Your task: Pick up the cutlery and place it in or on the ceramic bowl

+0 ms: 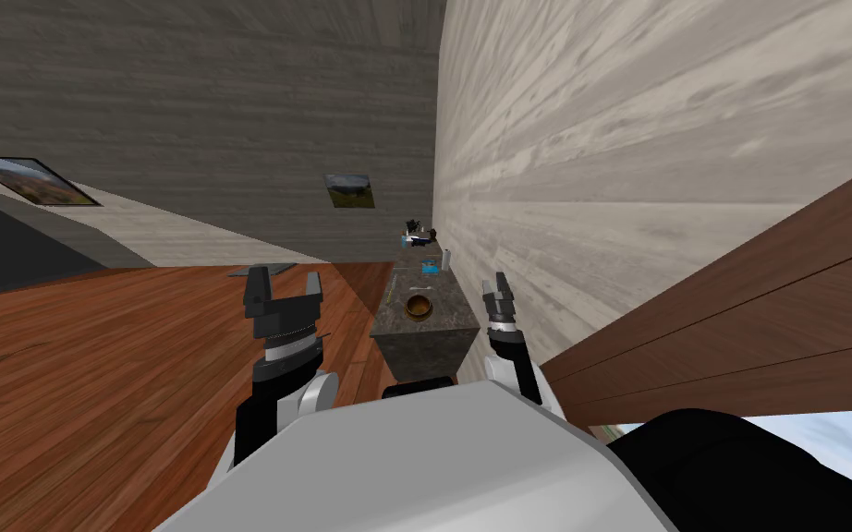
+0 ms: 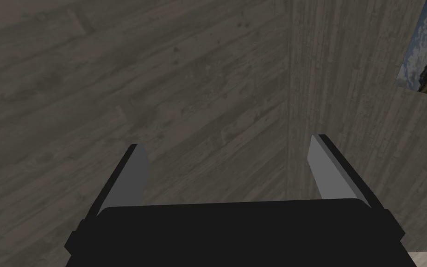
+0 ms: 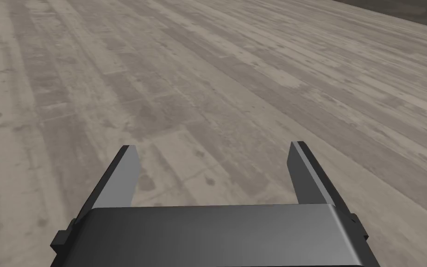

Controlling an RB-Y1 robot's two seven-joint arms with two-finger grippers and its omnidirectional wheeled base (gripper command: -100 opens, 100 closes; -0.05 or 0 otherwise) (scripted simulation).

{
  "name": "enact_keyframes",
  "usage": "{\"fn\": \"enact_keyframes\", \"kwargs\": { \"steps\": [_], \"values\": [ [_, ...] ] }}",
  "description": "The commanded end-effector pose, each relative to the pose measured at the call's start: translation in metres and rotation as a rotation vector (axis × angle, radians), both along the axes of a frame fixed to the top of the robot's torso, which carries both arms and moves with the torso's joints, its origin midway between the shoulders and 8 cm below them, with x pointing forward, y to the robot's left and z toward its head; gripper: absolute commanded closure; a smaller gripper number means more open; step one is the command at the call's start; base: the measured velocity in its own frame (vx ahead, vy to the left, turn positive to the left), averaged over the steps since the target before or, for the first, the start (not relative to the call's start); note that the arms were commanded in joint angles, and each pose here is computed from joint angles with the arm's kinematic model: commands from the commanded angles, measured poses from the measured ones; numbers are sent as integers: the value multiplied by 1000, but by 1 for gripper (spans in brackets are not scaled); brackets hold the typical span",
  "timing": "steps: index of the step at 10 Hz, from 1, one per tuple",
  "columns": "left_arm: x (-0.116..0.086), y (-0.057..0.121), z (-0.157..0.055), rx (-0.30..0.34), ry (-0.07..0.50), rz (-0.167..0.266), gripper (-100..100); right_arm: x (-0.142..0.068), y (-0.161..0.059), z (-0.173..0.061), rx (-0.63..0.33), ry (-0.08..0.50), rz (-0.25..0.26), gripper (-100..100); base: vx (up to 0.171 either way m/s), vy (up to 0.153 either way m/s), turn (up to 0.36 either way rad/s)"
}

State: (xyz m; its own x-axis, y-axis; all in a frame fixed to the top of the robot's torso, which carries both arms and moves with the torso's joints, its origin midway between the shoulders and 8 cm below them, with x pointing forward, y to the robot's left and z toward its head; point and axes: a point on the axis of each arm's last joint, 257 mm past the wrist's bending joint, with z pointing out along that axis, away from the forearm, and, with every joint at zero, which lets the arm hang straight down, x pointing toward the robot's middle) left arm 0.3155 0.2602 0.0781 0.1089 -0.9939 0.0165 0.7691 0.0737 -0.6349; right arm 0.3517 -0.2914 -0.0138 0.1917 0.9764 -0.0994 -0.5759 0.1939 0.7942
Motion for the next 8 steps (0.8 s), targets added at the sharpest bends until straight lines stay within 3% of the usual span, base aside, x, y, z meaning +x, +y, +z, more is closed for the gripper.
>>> {"fn": "enact_keyframes", "kwargs": {
  "steps": [1, 8],
  "values": [
    [0, 0, 0, 0, 0, 0, 0, 2, 2, -4, -25, 17, 11, -100, -1, 28, 21],
    [0, 0, 0, 0, 0, 0, 0, 20, 9, -55, -222, 169, 57, -100, -6, 93, 23]
  ]
}}
